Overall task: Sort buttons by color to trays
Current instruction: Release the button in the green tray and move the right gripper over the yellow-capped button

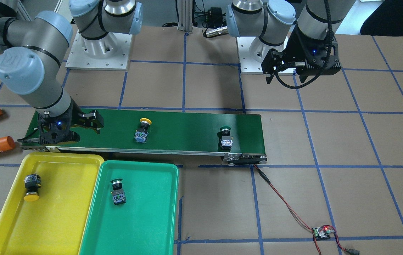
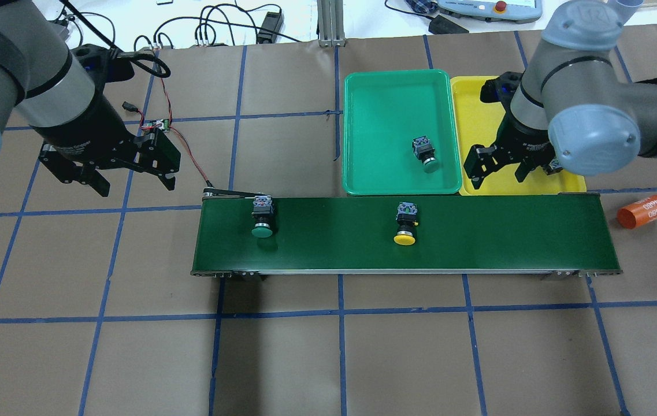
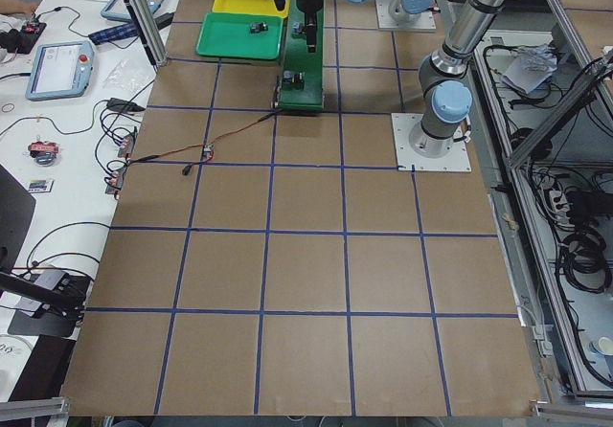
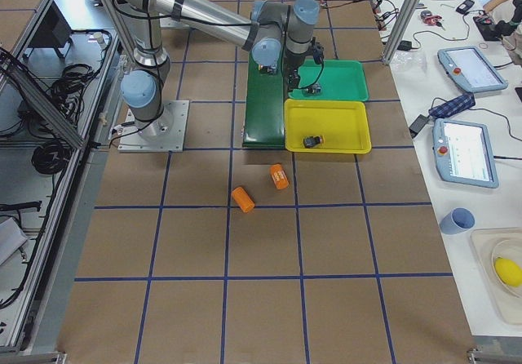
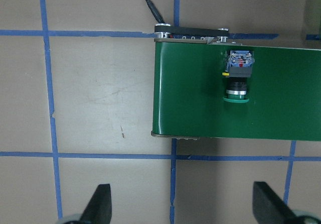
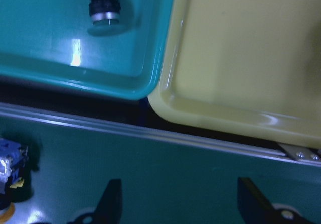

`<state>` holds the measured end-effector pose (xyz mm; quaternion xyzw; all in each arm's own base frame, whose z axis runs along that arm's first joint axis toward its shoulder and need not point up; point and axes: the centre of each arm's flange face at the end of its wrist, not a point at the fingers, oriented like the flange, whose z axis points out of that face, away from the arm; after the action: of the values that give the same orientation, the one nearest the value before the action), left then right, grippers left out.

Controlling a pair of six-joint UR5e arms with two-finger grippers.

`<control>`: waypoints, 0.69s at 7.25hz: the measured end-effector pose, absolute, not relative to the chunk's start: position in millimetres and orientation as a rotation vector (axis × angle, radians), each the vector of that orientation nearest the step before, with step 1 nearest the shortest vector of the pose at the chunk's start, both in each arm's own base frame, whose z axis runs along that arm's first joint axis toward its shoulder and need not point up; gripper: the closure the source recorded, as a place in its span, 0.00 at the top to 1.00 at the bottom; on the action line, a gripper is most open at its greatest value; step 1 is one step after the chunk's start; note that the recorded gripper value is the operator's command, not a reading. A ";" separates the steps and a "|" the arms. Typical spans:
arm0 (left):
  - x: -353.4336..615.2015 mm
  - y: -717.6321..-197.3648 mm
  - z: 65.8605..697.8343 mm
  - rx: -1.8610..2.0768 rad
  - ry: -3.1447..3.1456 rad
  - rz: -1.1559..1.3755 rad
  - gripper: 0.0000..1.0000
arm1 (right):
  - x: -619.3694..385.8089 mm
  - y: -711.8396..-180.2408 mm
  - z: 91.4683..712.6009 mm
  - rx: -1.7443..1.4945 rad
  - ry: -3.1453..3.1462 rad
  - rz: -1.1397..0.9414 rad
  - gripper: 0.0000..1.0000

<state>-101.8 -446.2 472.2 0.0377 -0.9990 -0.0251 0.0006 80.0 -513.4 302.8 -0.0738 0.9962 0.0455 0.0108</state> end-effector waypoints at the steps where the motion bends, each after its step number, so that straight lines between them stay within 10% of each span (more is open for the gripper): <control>1: -97.3 -445.8 472.2 0.134 -3.137 -0.077 1.00 | 77.0 -497.6 295.7 -0.210 3.111 0.155 1.00; 5: -95.2 -441.3 472.9 0.143 -3.140 -0.076 1.00 | 58.5 -482.5 277.7 -0.068 3.140 0.228 1.00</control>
<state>-95.2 -441.3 472.9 0.0456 -0.9987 -0.0243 -0.0011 58.5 -482.5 277.7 -0.0215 0.9971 0.0723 -0.0038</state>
